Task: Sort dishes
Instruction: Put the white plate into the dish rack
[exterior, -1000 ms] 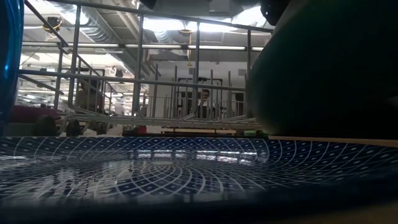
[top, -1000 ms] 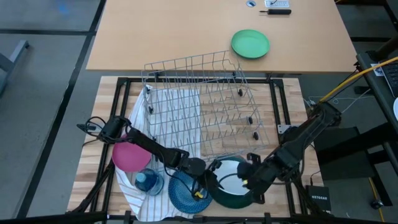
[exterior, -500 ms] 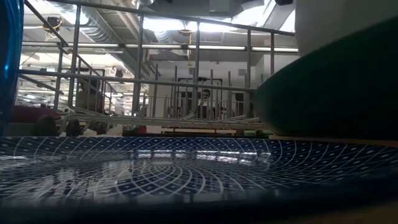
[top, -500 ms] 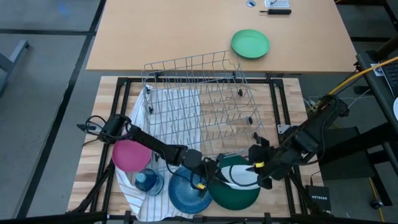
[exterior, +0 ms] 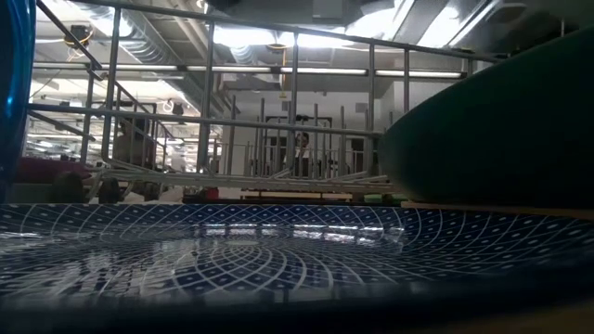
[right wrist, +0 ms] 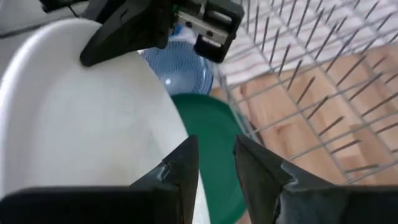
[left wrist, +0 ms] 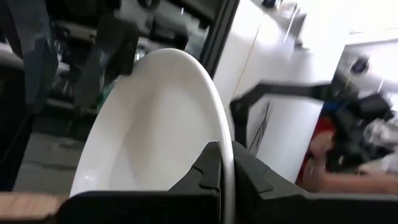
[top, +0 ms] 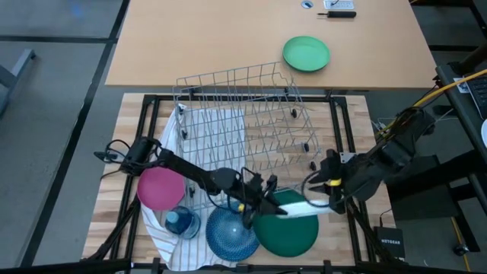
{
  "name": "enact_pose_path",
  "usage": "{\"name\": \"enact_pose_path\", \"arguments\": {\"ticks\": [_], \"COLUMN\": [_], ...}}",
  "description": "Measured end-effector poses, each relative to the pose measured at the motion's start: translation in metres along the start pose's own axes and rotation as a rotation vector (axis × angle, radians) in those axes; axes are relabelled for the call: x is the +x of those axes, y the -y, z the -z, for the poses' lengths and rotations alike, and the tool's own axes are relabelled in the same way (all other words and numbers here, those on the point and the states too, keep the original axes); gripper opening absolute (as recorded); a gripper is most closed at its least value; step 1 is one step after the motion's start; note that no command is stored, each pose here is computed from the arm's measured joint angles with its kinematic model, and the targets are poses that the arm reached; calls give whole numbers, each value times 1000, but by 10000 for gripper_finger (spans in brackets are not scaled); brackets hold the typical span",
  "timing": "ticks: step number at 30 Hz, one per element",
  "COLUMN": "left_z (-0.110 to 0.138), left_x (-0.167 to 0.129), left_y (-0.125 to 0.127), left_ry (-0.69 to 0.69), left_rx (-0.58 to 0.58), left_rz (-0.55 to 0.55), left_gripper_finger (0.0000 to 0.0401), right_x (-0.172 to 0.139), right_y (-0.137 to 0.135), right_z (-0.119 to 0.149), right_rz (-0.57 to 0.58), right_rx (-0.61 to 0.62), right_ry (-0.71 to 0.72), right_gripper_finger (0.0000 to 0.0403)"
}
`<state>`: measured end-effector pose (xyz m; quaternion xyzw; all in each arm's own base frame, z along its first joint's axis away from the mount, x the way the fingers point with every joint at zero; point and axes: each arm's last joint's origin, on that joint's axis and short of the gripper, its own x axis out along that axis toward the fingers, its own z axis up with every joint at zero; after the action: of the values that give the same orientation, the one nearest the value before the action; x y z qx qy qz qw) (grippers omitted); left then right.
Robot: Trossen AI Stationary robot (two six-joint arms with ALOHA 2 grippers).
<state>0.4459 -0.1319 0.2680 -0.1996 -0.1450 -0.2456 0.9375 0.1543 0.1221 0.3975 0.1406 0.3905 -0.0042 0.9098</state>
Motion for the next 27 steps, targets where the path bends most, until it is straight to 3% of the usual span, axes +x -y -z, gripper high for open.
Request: {"name": "enact_pose_path", "arguments": {"ticks": [13, 24, 27], "left_z": [-28, -52, -68], "left_x": [-9, -19, -24], "left_y": [-37, -60, -66], "left_ry": [144, 270, 339], "left_rx": [-65, -63, -43], "left_rz": [-63, -91, -158], "left_gripper_finger": [1, 1, 1], "right_x": [-58, -95, -100], "right_y": [42, 77, 83], "right_z": [-1, 3, 4], "right_rz": [15, 188, 212], "right_rx": [29, 46, 39], "right_ry": [265, 525, 554], "right_gripper_finger": [108, 108, 108]}}
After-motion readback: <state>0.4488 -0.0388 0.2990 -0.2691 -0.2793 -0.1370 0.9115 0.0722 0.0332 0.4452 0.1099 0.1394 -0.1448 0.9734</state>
